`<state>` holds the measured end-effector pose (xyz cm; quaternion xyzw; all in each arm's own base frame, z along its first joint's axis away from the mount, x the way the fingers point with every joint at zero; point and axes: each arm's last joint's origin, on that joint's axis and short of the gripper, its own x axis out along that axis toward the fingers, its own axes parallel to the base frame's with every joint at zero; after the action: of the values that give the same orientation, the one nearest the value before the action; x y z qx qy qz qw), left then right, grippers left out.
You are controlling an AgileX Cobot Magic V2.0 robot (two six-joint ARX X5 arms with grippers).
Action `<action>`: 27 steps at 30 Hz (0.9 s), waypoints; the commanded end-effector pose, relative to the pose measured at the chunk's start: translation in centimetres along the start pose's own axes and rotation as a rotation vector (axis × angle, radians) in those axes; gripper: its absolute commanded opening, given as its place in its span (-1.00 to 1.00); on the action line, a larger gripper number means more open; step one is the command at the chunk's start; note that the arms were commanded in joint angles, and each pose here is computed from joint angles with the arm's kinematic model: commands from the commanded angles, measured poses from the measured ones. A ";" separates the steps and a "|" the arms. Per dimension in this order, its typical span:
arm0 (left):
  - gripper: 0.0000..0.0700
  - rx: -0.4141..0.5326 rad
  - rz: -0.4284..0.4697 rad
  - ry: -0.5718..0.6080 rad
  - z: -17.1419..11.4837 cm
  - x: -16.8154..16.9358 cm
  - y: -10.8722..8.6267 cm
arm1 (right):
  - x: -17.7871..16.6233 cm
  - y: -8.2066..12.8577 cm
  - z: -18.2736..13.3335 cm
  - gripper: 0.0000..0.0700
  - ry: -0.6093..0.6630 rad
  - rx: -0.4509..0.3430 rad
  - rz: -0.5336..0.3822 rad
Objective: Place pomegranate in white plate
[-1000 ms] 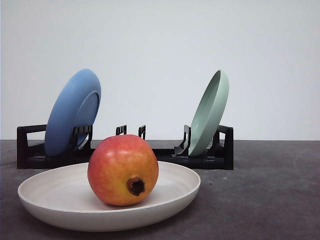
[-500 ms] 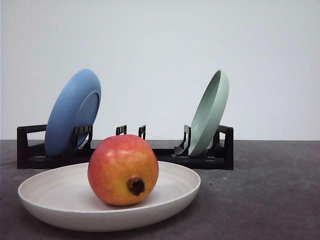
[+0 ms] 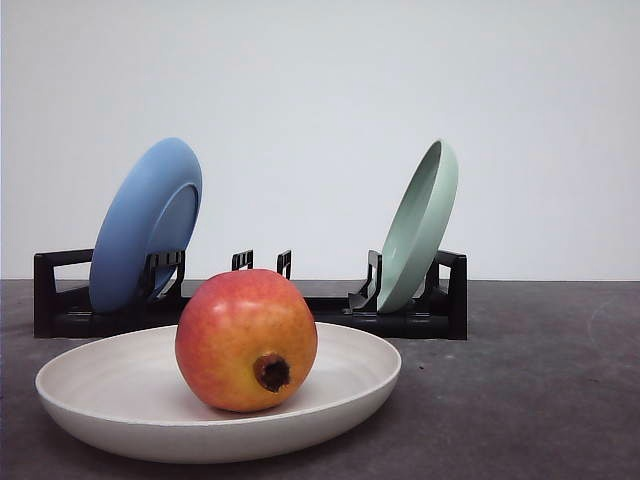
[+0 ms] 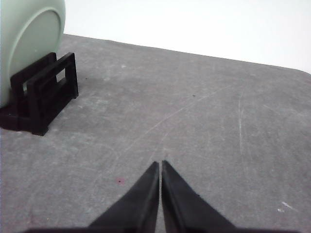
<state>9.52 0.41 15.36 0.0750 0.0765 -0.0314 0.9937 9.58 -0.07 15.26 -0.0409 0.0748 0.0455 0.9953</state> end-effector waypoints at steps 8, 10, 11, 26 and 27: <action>-0.97 -0.004 -0.001 0.012 -0.3 0.1 0.0 | 0.0 0.0 -0.1 -1.00 -0.007 0.007 -0.001; -0.97 -0.004 -0.001 0.012 -0.3 0.1 0.0 | 0.0 0.0 -0.1 -1.00 -0.007 0.007 -0.001; -0.97 -0.004 -0.001 0.012 -0.3 0.1 0.0 | 0.0 0.0 -0.1 -1.00 -0.007 0.007 -0.001; -0.97 -0.004 -0.001 0.012 -0.3 0.1 0.0 | 0.0 0.0 -0.1 -1.00 -0.007 0.007 -0.001; -0.97 -0.004 -0.001 0.012 -0.3 0.1 0.0 | 0.0 0.0 -0.1 -1.00 -0.007 0.007 -0.001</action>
<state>9.52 0.41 15.36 0.0750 0.0765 -0.0314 0.9937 9.58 -0.07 15.27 -0.0409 0.0747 0.0455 0.9953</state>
